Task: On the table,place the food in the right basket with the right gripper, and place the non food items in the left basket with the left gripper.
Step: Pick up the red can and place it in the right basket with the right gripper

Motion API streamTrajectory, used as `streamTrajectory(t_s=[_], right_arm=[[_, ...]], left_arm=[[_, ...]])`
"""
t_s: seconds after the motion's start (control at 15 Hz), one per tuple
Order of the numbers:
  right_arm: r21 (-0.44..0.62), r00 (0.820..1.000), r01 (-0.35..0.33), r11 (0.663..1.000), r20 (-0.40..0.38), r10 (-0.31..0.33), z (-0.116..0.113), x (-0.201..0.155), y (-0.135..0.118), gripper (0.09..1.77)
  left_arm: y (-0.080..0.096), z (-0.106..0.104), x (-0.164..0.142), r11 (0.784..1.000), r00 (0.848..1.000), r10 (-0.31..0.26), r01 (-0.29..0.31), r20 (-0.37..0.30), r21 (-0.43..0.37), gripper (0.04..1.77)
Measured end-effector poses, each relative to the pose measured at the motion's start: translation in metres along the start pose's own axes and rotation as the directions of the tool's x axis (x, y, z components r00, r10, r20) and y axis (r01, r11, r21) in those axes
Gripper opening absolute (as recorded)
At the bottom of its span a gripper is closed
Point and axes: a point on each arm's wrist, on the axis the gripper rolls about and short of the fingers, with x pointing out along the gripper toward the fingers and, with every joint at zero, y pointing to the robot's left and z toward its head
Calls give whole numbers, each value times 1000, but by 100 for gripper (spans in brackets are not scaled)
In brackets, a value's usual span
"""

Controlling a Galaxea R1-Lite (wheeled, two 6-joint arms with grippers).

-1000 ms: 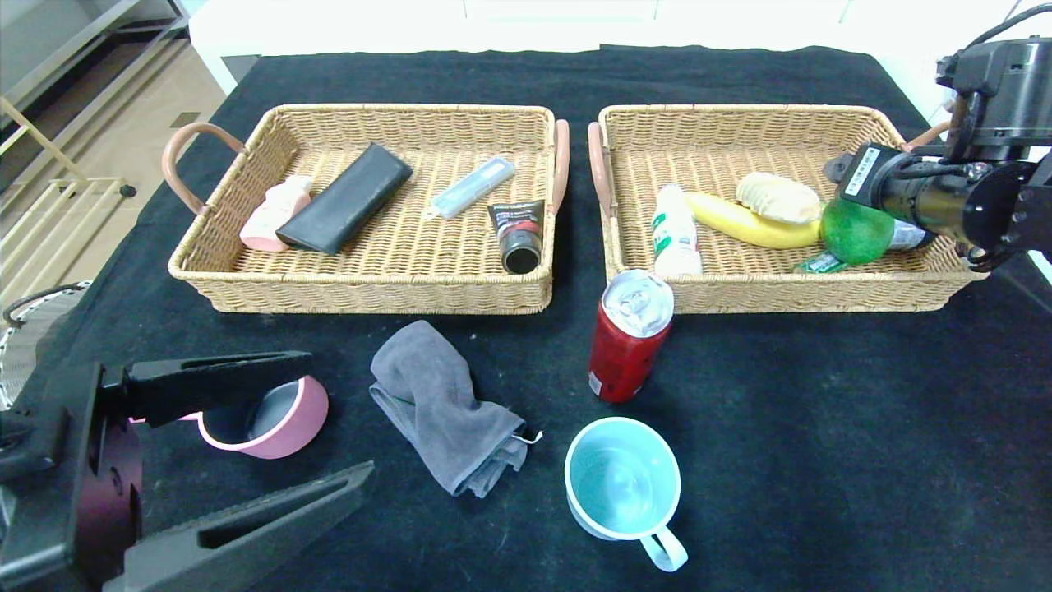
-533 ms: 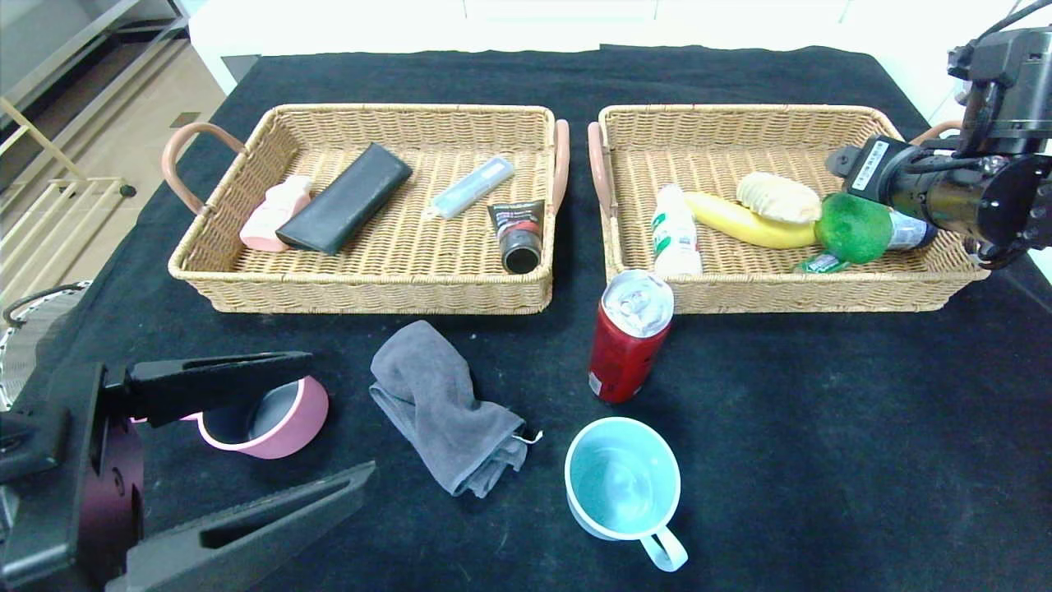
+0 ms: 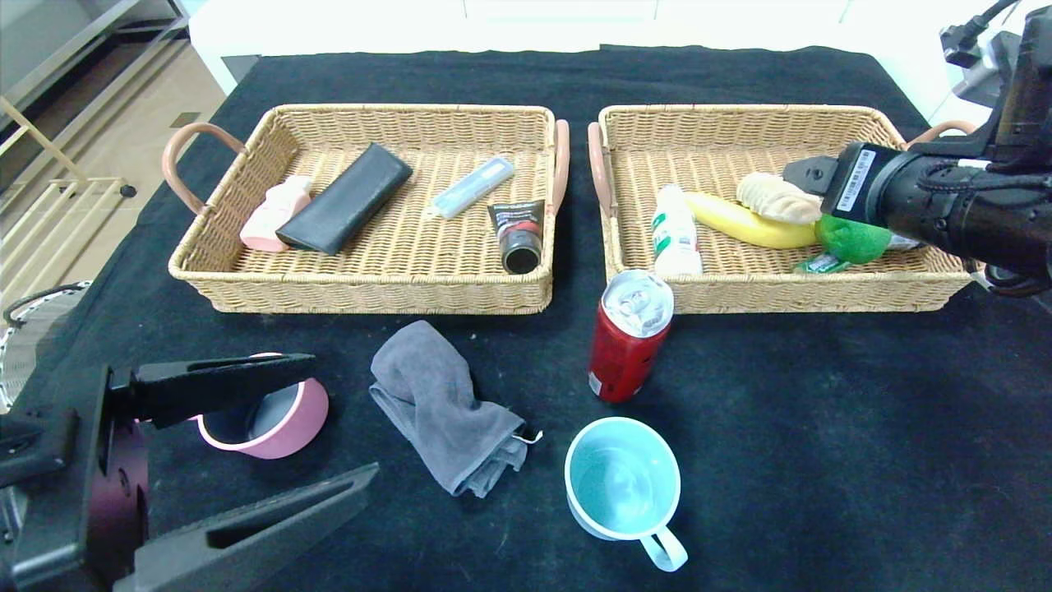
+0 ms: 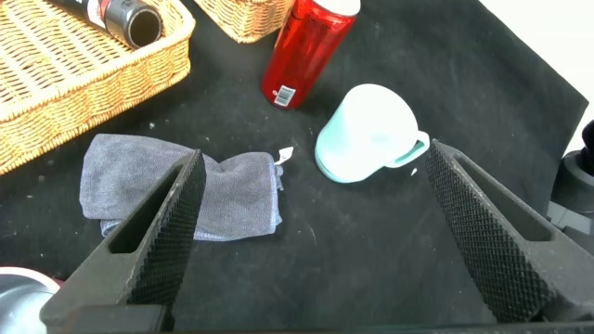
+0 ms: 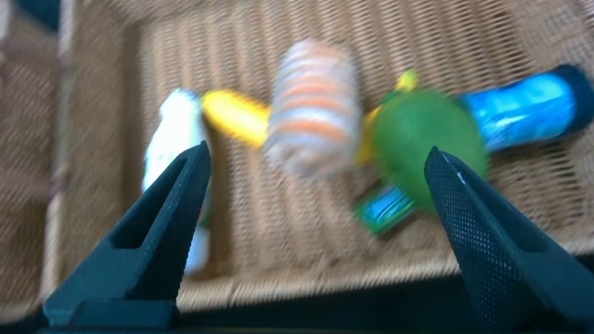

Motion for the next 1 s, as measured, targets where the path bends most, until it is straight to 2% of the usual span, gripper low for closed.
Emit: streamTrajectory(t_s=[0.13,0.27,0.4,0.53,0.6,0.73,1.0], right_arm=[[-42,996,-76,996,-42,74,-12,-23,7,169],[-76,980,-183,980,-93,176,-23,-43,8,169],[-117,947,-300,947,-156,281,-35,-63,3,170],[-148,882,-450,881,-226,412,-48,-82,-4,170],[-156,861,-489,858,-247,445,-53,-89,-6,170],[-177,831,-535,826,-284,478,-65,-101,-9,170],[-224,788,-603,766,-315,529,-79,-114,-2,170]], left_arm=[[0,0,0,1000,1000,0,0,-1,4,172],[0,0,0,1000,1000,-1,1,-2,6,172],[0,0,0,1000,1000,-1,1,-2,6,172],[0,-1,0,1000,1000,-1,1,-3,6,172],[0,-1,1,1000,1000,-1,1,-4,5,172],[0,-1,1,1000,1000,-1,1,-6,5,172],[0,-2,1,1000,1000,-1,1,-8,4,172]])
